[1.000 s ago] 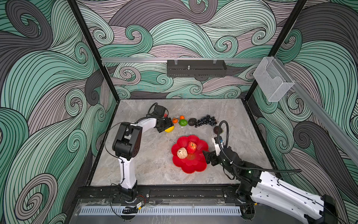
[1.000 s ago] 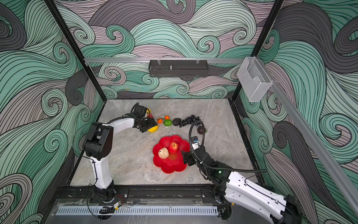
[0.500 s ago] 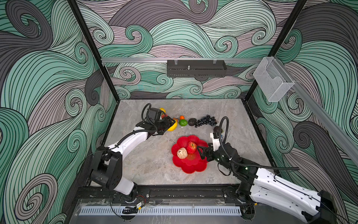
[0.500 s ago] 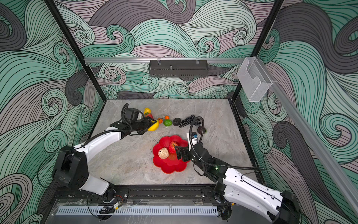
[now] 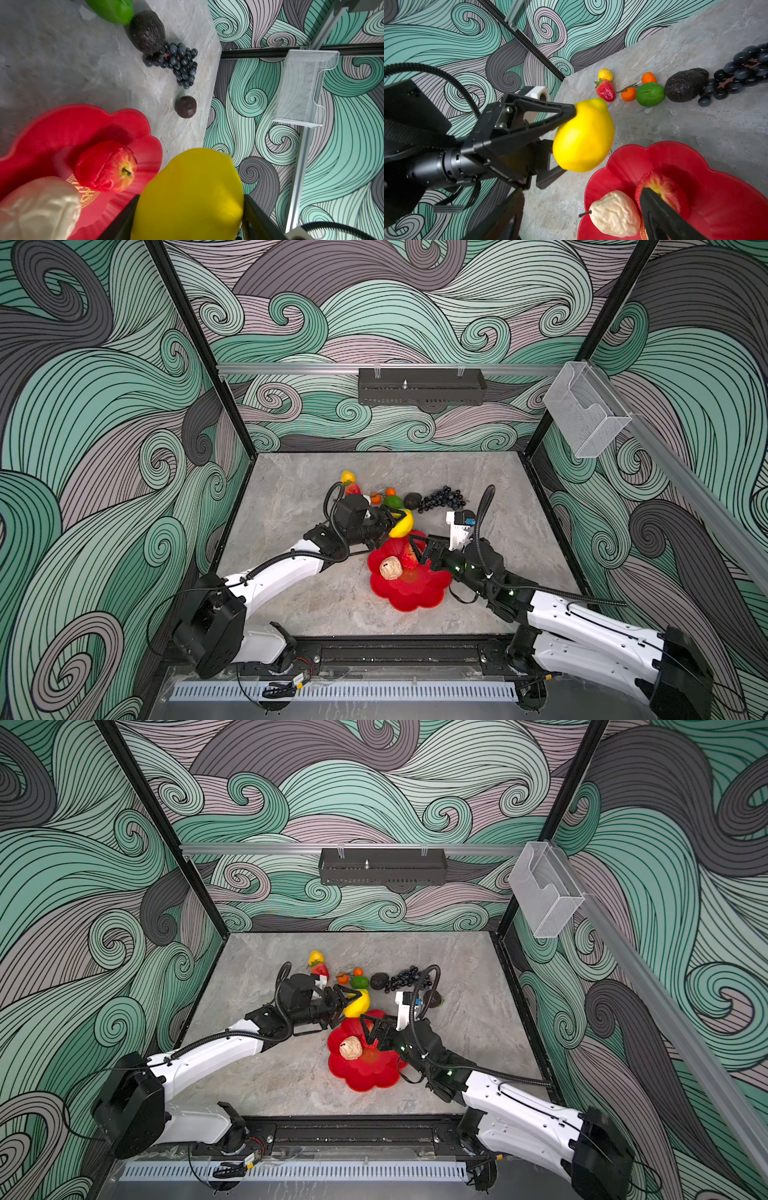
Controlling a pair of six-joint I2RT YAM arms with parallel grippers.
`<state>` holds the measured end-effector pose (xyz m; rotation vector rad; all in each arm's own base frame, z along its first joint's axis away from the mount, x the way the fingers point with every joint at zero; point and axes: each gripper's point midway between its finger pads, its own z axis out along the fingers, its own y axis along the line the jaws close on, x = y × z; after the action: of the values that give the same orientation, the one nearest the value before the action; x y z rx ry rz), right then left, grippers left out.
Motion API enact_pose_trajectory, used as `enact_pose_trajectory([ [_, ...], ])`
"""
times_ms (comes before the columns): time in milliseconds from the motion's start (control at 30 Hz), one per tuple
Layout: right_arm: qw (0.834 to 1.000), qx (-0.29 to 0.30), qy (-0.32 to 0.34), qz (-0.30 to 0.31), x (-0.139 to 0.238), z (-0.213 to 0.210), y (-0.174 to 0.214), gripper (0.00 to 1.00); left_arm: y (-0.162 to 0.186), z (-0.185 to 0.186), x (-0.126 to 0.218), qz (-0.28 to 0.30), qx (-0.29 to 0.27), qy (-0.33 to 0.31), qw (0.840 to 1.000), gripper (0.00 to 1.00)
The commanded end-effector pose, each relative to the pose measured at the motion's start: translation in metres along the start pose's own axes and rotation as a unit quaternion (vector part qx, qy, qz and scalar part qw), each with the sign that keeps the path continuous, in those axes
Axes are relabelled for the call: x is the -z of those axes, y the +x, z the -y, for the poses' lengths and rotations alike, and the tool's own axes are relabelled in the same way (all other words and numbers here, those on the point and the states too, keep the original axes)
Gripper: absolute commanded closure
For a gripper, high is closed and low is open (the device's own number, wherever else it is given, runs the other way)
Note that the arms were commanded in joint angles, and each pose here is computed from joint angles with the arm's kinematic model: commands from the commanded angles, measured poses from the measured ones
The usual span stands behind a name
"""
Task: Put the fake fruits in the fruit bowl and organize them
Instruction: 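Lift the lemon toward the bowl with the left gripper while the right gripper approaches, then grasp the lemon with the right gripper while the left gripper releases and withdraws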
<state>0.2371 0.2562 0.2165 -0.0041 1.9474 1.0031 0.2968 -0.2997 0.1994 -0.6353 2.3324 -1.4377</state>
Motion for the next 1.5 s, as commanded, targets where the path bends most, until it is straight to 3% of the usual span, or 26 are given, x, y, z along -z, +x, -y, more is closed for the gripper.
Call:
enact_pose_trajectory([
  [0,1.000,-0.015,-0.020,0.015,-0.001,-0.007,-0.006,0.13,0.004,0.026,0.004,0.006,0.012,0.051,0.999,0.34],
  [633,0.999,-0.033,-0.001,0.019,-0.004,0.003,-0.009,0.18,0.054,0.045,0.001,-0.034,-0.006,0.077,0.996,0.34],
  [967,0.999,-0.036,0.006,0.027,-0.003,0.007,-0.016,0.40,0.065,0.043,-0.002,-0.046,-0.008,0.074,0.996,0.34],
  [1100,0.999,-0.021,0.013,0.024,0.000,0.009,-0.016,0.45,0.064,0.040,-0.002,-0.043,-0.014,0.071,0.997,0.29],
  [1233,0.999,0.017,0.043,0.008,0.005,0.017,-0.014,0.48,0.052,0.037,0.010,-0.012,-0.045,0.053,0.998,0.14],
  [1333,0.996,0.049,0.069,-0.012,0.012,0.029,-0.007,0.48,0.033,0.030,0.031,0.044,-0.095,0.015,0.994,0.05],
  [1467,0.991,0.079,0.096,-0.045,0.023,0.044,0.007,0.48,0.003,0.015,0.070,0.121,-0.157,-0.044,0.979,0.01],
])
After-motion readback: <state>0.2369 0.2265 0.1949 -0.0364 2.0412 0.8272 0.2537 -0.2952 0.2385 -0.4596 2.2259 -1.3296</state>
